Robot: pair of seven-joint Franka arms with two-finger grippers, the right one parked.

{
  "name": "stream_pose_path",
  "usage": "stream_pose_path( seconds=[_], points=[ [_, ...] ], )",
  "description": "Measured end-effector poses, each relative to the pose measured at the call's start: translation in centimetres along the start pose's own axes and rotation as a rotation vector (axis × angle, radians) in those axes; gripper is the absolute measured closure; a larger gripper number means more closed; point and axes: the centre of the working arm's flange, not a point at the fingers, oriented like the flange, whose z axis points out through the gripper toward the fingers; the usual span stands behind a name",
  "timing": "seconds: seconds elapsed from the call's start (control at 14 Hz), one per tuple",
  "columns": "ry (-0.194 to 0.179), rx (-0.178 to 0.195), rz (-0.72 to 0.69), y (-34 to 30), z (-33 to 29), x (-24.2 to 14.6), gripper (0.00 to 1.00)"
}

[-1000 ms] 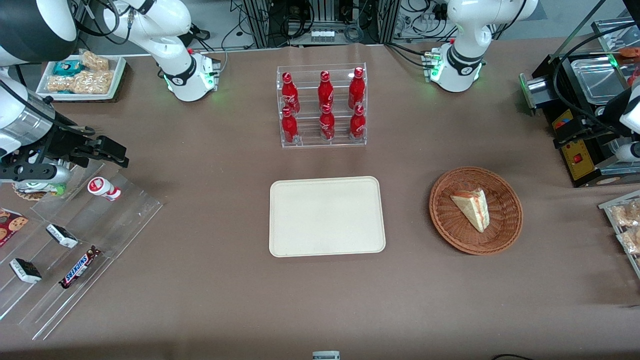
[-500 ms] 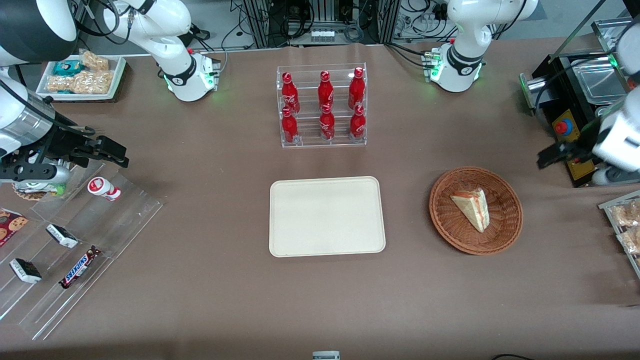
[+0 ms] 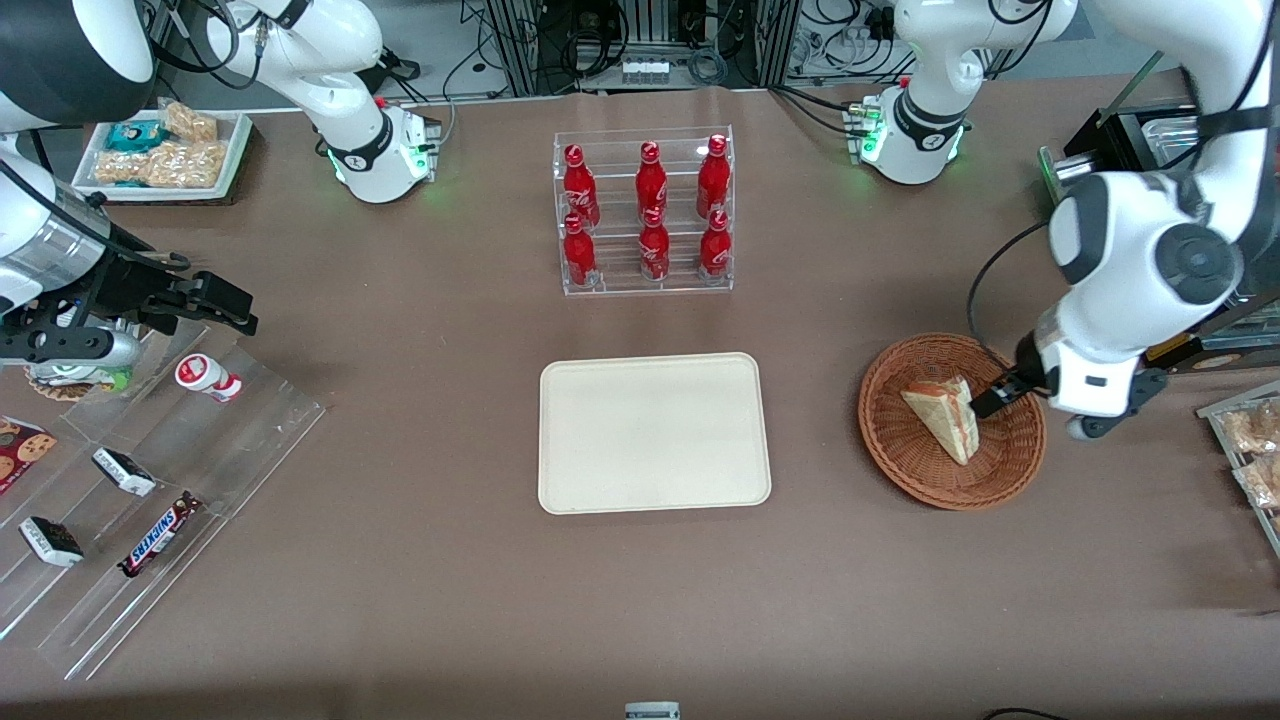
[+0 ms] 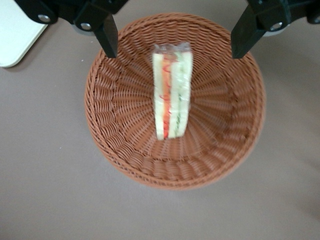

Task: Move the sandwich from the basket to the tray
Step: 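Lower the left gripper over the basket and grasp the wrapped sandwich, then lift the sandwich with the left gripper and carry it toward the tray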

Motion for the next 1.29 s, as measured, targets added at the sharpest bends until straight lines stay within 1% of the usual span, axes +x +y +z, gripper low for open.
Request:
stream_pose_path(
  seconds=[0.14,0.5,0.79,1.0,1.07,1.14,1.29],
  points=[
    [-0.013,0.011,-0.019,0.2,1.9,-0.3,0.00],
    [-0.061,0.070,-0.025,-0.9,6.7,-0.6,0.00],
    [-0.071,0.075,-0.032,-1.6,10.4,-1.2,0.00],
    [-0.078,0.080,-0.034,-1.9,11.9,-1.4,0.03],
    [-0.078,0.079,-0.035,-1.8,12.1,-1.4,0.13],
    [-0.075,0.077,-0.035,-1.7,12.1,-1.3,0.26],
    [-0.068,0.070,-0.035,-1.4,11.7,-0.9,0.48]
  ],
)
